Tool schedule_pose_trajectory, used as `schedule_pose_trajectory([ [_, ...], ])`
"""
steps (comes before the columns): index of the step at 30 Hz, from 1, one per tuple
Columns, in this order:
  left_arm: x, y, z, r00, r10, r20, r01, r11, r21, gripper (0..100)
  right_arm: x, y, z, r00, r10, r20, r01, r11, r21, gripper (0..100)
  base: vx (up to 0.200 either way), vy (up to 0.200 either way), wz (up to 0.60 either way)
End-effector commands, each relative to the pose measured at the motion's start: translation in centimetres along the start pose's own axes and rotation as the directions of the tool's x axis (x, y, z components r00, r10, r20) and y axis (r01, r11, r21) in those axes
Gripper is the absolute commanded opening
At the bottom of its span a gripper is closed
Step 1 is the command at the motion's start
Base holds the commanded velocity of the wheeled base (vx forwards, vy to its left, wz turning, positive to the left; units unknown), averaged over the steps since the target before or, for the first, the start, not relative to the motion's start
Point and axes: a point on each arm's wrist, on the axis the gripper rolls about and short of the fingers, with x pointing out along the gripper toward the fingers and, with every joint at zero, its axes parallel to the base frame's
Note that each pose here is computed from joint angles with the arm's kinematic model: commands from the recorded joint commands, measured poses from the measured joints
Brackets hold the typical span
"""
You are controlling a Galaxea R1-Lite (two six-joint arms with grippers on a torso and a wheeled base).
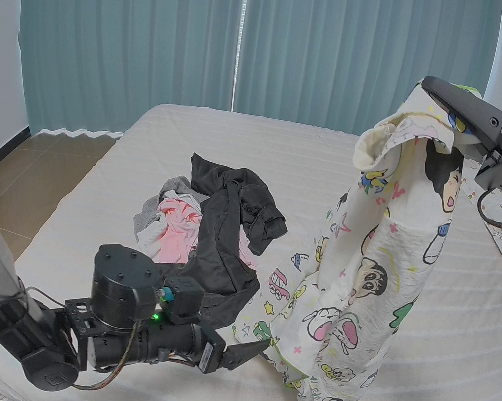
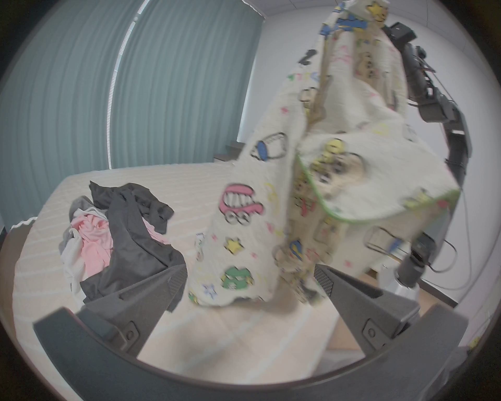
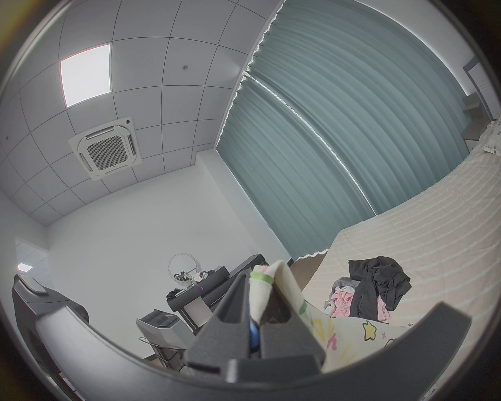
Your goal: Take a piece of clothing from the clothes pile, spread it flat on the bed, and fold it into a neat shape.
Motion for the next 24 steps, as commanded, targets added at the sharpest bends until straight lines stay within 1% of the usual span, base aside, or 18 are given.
schedule_pose_trajectory([
  [1, 3.2, 0.1, -0.8, 1.0, 0.006, -0.009, -0.006, 0.999, -0.053, 100, -0.2, 0.2, 0.1, 1.0, 0.007, 0.005, -0.007, 1.0, -0.002, 0, 0.0, 0.0, 0.0],
  [2, 3.5, 0.0, -0.6, 1.0, -0.002, 0.006, 0.002, 0.997, -0.076, 100, -0.2, 0.2, 0.1, 1.0, 0.007, 0.005, -0.007, 1.0, -0.003, 0, 0.0, 0.0, 0.0],
  [3, 3.5, 0.0, -0.6, 1.0, -0.002, 0.007, 0.002, 0.997, -0.079, 100, -0.2, 0.3, 0.2, 1.0, 0.008, 0.006, -0.008, 1.0, -0.002, 0, 0.0, 0.0, 0.0],
  [4, 4.1, -0.4, -0.3, 0.999, -0.018, 0.036, 0.022, 0.993, -0.112, 100, -0.2, 0.2, 0.1, 1.0, 0.006, 0.003, -0.006, 1.0, -0.001, 0, 0.0, 0.0, 0.0],
  [8, 4.8, -1.1, 0.3, 0.993, -0.048, 0.108, 0.064, 0.987, -0.148, 100, -0.1, 0.1, 0.1, 1.0, 0.002, 0.003, -0.002, 1.0, -0.002, 0, 0.0, 0.0, 0.0],
  [13, 5.4, -1.7, 0.6, 0.987, -0.072, 0.141, 0.095, 0.982, -0.164, 100, 0.0, -0.1, 0.0, 1.0, -0.007, 0.0, 0.007, 1.0, -0.001, 0, 0.0, 0.0, 0.0],
  [18, 5.4, -3.0, 0.7, 0.984, -0.109, 0.143, 0.133, 0.975, -0.175, 100, 0.3, -0.8, -0.1, 1.0, -0.029, -0.001, 0.029, 1.0, 0.0, 0, 0.0, 0.0, 0.0],
  [20, 5.6, -3.2, 0.6, 0.984, -0.11, 0.142, 0.135, 0.975, -0.174, 100, 0.2, -0.8, 0.0, 1.0, -0.03, -0.001, 0.03, 1.0, -0.002, 0, 0.0, 0.0, 0.0],
  [22, 6.8, -3.0, 0.7, 0.983, -0.096, 0.158, 0.123, 0.978, -0.171, 100, 0.2, -0.8, 0.0, 1.0, -0.027, 0.001, 0.027, 1.0, -0.003, 0, 0.0, 0.0, 0.0],
  [23, 7.7, -2.7, 0.8, 0.983, -0.059, 0.175, 0.09, 0.98, -0.177, 100, 0.2, -0.6, 0.1, 1.0, -0.022, 0.003, 0.022, 1.0, -0.002, 0, 0.0, 0.0, 0.0],
  [24, 7.8, -2.7, 0.8, 0.983, -0.053, 0.177, 0.085, 0.981, -0.176, 100, 0.1, -0.5, 0.2, 1.0, -0.019, 0.005, 0.02, 1.0, -0.005, 0, 0.0, 0.0, 0.0],
])
